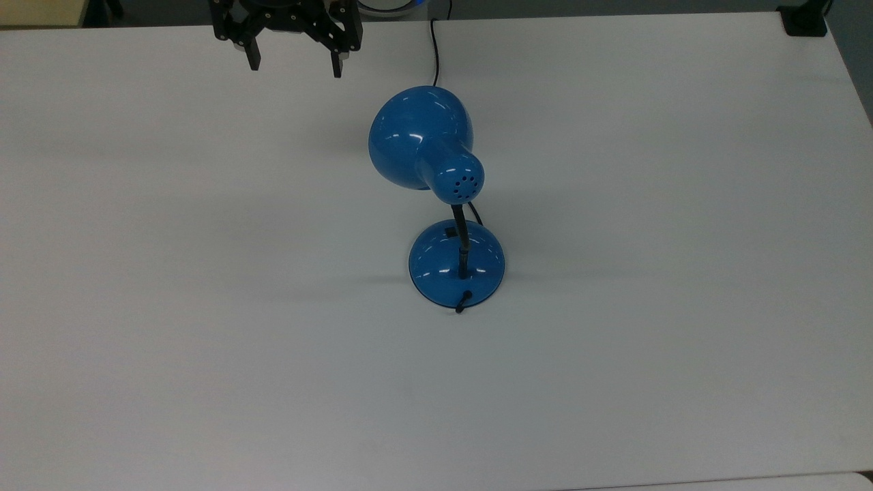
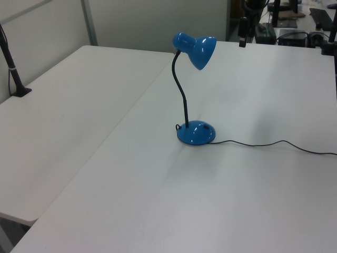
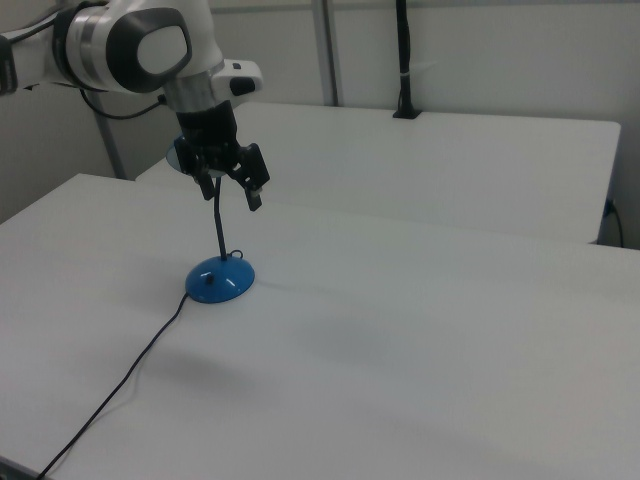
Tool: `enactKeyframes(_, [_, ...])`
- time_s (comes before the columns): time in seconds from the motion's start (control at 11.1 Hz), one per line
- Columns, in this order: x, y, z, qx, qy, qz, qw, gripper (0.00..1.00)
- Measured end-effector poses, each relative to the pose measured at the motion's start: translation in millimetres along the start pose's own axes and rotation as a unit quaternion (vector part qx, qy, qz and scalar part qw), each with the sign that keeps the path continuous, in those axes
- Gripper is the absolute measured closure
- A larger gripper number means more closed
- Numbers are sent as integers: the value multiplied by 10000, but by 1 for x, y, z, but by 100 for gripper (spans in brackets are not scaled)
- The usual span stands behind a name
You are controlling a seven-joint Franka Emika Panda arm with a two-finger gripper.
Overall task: Turn on the lamp
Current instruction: 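Move the gripper down toward the switch on the blue lamp base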
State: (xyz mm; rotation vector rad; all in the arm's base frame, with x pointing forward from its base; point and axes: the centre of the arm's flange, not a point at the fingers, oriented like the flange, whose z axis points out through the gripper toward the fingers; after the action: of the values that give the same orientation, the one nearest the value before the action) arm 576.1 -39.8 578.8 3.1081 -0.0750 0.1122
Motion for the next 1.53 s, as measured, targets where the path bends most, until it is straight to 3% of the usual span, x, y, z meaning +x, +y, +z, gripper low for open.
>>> enactKeyframes(0.81, [0, -3, 2, 3, -32, -111, 9999, 0])
enactKeyframes(0.9, [-2, -4, 8, 11, -140, -463, 9988, 0])
enactKeyframes(0.99, [-4, -5, 16, 37, -308, -1020, 9943, 0])
enactKeyframes(1.17, [-6, -17, 36, 92, -517, -1641, 9850, 0])
enactKeyframes(1.44, [-10, -60, 80, 127, -560, -1986, 9784, 9])
enactKeyframes(1.53, [-10, -72, 100, 119, -406, -1961, 9797, 19])
